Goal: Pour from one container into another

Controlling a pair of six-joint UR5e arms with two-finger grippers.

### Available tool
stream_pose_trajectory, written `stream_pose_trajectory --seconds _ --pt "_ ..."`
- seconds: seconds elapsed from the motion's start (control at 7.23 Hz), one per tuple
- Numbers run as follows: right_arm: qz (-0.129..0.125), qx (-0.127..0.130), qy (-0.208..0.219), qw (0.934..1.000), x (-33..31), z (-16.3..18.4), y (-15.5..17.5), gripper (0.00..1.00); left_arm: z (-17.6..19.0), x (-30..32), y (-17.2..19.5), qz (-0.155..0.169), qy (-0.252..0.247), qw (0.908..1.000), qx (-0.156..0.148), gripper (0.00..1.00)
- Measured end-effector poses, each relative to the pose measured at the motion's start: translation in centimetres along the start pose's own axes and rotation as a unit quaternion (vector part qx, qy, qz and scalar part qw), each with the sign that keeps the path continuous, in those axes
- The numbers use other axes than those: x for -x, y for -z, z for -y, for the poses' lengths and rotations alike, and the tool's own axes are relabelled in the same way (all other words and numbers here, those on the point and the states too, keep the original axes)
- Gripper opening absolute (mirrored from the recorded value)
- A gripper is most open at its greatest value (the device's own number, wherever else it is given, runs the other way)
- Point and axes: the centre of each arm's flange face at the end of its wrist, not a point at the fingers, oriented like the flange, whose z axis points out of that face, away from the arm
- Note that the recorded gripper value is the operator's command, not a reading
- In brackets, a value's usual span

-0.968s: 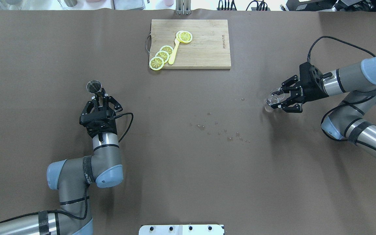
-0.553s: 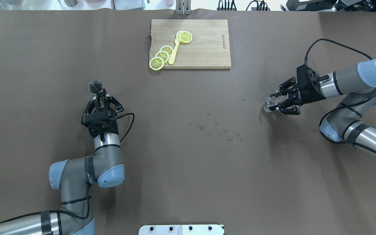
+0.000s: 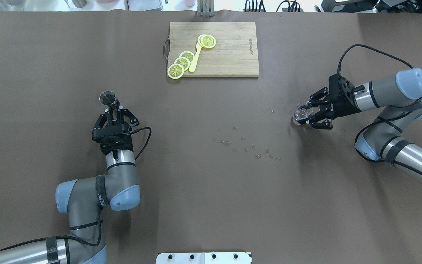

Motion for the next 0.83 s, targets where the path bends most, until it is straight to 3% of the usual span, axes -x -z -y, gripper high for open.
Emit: stream_pose_trajectory --seconds 0.28,0.83 --pt "-0.002 0.000 -0.001 1.0000 -0.08 0.01 -0.11 0.99 -0.06 -0.07 0.03 0.000 -0.001 1.0000 0.000 0.41" --pt "-0.004 0.000 -0.005 1.0000 -0.25 0.08 0.06 0.99 -0.39 -0.12 0.40 -0.002 -0.005 1.0000 0.003 0.50"
